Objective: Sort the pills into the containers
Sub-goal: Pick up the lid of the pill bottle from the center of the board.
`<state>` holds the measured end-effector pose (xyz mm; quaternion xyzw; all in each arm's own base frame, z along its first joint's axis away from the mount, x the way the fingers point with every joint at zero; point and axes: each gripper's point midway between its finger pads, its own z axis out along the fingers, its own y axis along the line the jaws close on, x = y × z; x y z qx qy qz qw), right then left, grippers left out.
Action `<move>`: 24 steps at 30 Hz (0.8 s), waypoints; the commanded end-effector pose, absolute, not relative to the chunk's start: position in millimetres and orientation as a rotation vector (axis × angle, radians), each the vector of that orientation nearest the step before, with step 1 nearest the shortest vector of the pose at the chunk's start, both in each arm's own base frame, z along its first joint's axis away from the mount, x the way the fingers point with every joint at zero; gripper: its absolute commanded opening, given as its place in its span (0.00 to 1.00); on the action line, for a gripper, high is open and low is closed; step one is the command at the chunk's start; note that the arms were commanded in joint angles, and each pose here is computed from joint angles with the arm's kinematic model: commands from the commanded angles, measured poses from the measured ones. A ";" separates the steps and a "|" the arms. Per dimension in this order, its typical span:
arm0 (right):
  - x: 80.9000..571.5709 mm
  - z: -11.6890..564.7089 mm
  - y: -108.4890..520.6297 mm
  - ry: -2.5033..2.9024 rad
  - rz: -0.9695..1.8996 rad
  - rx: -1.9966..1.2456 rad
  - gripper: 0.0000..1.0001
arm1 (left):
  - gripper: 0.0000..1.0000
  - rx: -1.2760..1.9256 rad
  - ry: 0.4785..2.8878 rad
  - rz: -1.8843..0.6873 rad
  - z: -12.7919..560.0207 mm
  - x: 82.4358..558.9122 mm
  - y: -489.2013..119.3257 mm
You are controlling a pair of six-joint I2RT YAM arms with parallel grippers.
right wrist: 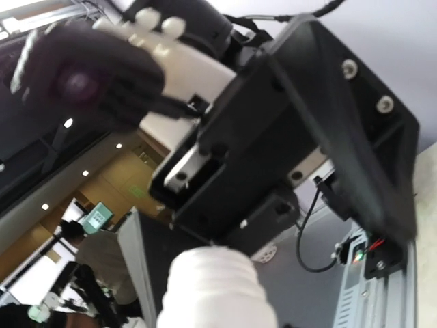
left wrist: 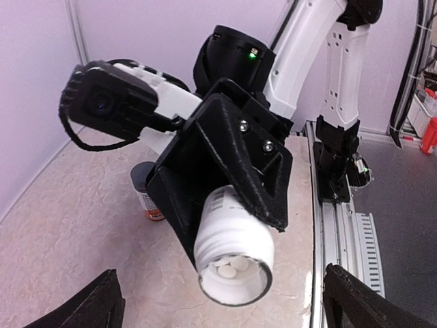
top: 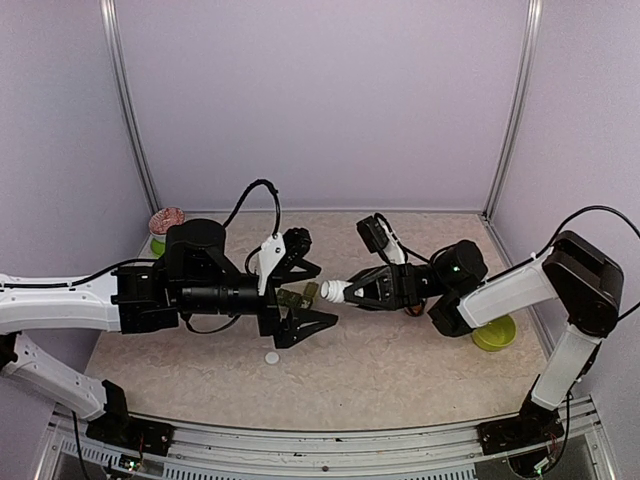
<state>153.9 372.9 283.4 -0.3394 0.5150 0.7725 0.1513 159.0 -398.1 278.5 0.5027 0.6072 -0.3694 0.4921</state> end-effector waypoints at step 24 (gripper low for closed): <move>202.3 296.1 331.5 1.058 1.231 -0.849 0.21 | 0.99 0.536 2.269 -0.867 170.6 216.5 -288.9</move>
